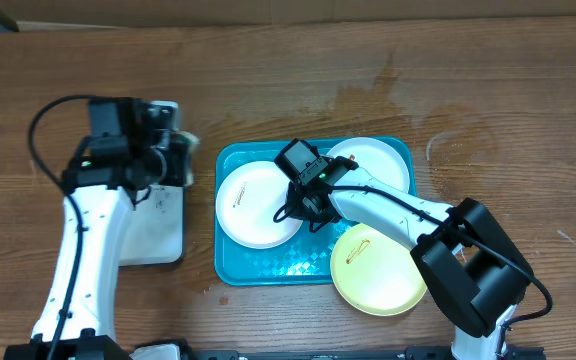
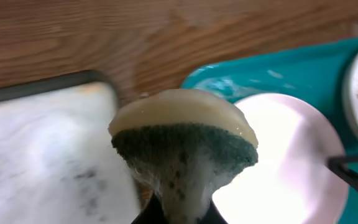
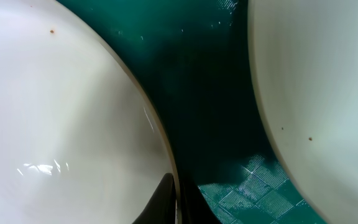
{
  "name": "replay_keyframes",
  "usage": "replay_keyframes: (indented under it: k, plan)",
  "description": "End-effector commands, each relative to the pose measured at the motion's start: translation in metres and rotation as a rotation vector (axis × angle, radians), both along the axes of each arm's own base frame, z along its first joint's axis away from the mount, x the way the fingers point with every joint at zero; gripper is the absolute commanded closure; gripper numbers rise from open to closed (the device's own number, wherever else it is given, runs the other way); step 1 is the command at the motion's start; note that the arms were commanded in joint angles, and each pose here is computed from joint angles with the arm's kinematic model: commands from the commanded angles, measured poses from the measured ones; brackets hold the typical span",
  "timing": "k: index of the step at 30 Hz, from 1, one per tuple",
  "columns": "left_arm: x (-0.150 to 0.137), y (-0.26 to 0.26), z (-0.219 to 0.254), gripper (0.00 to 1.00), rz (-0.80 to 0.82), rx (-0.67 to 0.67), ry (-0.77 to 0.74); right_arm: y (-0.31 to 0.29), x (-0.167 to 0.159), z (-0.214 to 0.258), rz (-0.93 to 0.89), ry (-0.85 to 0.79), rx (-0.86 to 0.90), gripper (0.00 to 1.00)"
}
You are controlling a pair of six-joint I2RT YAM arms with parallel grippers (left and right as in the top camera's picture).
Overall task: Clean dirty plates on tray and stack at the side
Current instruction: 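Carry the sponge with the left gripper over the held white plate, then scrub the white plate's sauce smear with the sponge in the left gripper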
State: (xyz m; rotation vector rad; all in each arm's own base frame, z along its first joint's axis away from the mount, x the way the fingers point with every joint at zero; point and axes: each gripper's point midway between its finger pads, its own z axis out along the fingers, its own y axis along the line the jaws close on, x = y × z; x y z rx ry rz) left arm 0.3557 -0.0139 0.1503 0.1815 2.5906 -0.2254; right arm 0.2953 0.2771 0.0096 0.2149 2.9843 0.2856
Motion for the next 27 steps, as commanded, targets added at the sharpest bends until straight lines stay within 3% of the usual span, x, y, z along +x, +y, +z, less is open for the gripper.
replay_keyframes:
  k: [1, 9, 15, 27]
  plan:
    - [-0.003, -0.042, -0.014, 0.96, -0.145, -0.017, 0.051, -0.002, 0.000, -0.005, 0.010, 0.002, -0.028, 0.96]
    - [-0.032, -0.092, -0.092, 0.96, -0.302, 0.002, 0.332, -0.003, -0.001, -0.005, 0.011, 0.007, -0.032, 0.96]
    - [-0.029, -0.107, -0.118, 0.96, -0.383, 0.034, 0.350, -0.003, -0.001, -0.005, 0.011, 0.007, -0.032, 0.96]
    - [-0.021, -0.099, -0.141, 0.96, -0.386, 0.104, 0.362, -0.004, -0.002, -0.005, 0.015, 0.008, -0.034, 0.96]
